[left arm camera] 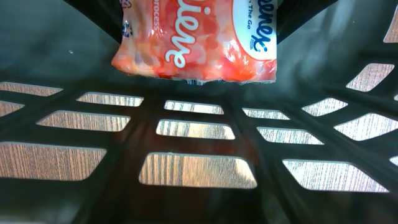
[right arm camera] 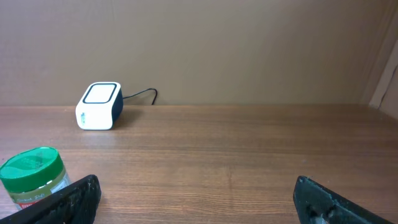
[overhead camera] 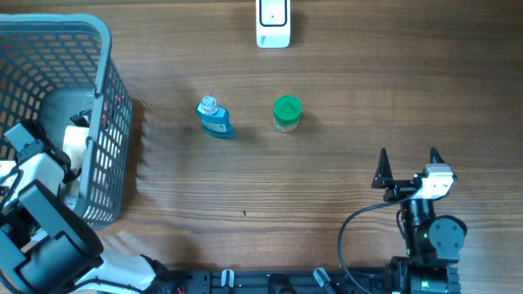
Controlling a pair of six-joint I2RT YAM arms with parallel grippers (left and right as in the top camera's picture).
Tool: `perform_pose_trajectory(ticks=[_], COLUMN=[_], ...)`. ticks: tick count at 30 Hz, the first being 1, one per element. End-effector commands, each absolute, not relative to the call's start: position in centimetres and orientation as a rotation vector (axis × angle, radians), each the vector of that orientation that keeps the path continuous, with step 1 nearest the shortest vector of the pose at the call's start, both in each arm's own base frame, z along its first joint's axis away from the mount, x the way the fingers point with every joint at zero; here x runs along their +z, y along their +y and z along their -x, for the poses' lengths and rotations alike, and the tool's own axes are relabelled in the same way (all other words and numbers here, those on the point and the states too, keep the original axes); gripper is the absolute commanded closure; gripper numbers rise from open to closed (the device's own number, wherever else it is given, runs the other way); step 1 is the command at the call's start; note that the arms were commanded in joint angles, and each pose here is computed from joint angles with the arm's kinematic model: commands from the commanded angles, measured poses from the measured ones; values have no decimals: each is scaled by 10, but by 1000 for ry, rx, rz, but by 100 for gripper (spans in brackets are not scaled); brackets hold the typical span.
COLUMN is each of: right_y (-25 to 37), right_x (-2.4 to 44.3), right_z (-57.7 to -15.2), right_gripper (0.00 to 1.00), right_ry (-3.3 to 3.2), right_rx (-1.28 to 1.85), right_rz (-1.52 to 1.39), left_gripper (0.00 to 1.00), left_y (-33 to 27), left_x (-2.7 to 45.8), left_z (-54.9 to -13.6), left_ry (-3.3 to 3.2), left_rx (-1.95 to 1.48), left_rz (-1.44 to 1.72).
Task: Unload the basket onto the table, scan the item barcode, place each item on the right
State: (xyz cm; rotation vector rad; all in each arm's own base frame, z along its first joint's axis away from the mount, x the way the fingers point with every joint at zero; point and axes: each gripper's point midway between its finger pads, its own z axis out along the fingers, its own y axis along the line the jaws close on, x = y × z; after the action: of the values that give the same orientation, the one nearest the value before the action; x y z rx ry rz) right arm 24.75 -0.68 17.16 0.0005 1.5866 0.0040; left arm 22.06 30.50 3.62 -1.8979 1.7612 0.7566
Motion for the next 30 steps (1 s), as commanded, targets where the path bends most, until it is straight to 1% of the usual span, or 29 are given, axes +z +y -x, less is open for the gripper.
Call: perform_pose_trajectory(ticks=[1, 6, 10, 14, 17, 21, 24, 26, 29, 30], right_y=[-4, -4, -4, -4, -4, -4, -4, -4, -4, -4], right_x=[172, 172, 172, 172, 172, 172, 172, 172, 172, 172], right_z=[-248, -248, -248, -248, -248, -248, -248, -248, -248, -248], right_gripper=[0, 0, 0, 0, 0, 0, 0, 0, 0, 0], right_ry=[1583, 1583, 1583, 1583, 1583, 1583, 1583, 1583, 1582, 1583], right_rx=[9, 8, 9, 9, 9, 9, 8, 9, 9, 9], right_rz=[18, 19, 19, 19, 19, 18, 19, 19, 18, 18], left_gripper=[43, 42, 40, 39, 35, 35, 35, 35, 35, 35], left_y=[304, 302, 287, 249, 209, 154, 108, 56, 6, -2], left_x=[46, 111, 177, 256, 319, 390, 409, 411, 385, 378], left_z=[-221, -241, -251, -264, -267, -248, -249, -262, -277, -280], left_ry=[1743, 1681, 1559, 1447, 1366, 1251, 1278, 1388, 1575, 1613], left_rx=[736, 660, 568, 317, 112, -94, -308, -547, -732, -754], left_rz=[1890, 1737, 1622, 1439, 1258, 1027, 880, 716, 616, 612])
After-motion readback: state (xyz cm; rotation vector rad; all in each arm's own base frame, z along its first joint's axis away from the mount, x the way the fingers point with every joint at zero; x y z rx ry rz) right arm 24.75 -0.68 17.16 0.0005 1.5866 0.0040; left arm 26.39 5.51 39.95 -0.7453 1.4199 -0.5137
